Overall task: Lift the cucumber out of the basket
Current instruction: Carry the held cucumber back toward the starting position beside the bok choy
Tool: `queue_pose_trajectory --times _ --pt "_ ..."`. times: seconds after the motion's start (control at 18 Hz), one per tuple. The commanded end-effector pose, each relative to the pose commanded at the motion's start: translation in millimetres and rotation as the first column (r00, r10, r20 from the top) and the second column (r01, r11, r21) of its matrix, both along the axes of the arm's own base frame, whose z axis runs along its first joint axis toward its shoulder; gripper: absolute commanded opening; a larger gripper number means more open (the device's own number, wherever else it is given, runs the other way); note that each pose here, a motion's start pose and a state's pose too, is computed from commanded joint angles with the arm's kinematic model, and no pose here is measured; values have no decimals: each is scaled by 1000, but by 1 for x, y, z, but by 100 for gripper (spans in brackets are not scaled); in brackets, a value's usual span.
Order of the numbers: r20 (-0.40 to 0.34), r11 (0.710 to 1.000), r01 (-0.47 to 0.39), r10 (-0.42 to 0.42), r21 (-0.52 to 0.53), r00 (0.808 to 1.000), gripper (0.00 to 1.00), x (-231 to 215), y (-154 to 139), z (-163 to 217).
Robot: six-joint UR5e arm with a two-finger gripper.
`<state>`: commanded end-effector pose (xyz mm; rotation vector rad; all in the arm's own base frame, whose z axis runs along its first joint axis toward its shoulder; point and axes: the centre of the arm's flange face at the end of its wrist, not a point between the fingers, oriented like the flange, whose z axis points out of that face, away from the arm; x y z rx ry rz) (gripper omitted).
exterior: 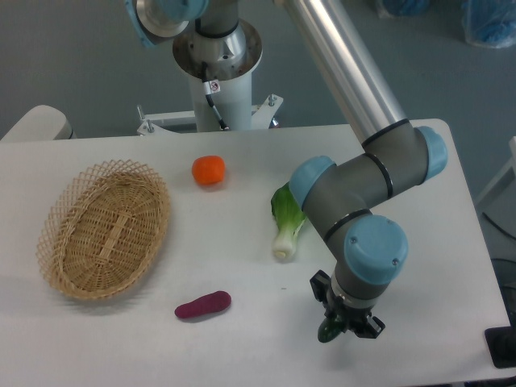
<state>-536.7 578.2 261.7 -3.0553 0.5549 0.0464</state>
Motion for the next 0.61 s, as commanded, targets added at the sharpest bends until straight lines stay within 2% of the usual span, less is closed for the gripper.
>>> queue_pose_trajectory --times 0.61 --pt "-17 1000 19 -19 -20 1000 19 3 1 -3"
